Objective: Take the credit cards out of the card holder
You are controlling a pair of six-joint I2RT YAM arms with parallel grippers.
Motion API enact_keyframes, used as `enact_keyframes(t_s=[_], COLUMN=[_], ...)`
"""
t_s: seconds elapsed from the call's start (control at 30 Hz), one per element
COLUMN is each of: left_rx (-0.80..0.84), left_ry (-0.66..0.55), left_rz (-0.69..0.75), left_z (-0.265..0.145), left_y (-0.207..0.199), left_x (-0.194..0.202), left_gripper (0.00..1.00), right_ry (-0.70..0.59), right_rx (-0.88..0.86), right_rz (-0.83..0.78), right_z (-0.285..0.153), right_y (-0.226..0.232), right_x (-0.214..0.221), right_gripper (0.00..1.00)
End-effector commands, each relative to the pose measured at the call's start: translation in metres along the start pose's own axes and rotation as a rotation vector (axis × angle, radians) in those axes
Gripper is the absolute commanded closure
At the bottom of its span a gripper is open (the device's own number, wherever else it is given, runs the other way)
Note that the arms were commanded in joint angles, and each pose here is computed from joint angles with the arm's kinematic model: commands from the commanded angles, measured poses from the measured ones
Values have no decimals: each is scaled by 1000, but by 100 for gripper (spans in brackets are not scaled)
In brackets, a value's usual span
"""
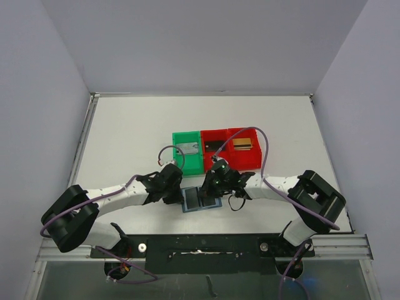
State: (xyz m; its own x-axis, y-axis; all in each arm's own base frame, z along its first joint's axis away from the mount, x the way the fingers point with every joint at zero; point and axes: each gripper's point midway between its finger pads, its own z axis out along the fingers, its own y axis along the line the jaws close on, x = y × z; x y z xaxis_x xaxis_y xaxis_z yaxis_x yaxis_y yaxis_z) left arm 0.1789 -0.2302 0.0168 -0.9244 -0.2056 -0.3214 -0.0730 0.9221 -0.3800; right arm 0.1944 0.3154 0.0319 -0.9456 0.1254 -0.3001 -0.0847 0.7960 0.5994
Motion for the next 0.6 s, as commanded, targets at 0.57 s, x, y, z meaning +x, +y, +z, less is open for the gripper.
enact_keyframes(t_s=[0.57], left_rx=[0], left_ry=[6], left_rz=[3], left_z=[-6], left_y=[3], left_x=[4], left_gripper=[92], right_ry=[-9], right_rx=[-39], right_rz=[39], right_z=[-3], right_y=[1], right_x=[-8], right_gripper=[100])
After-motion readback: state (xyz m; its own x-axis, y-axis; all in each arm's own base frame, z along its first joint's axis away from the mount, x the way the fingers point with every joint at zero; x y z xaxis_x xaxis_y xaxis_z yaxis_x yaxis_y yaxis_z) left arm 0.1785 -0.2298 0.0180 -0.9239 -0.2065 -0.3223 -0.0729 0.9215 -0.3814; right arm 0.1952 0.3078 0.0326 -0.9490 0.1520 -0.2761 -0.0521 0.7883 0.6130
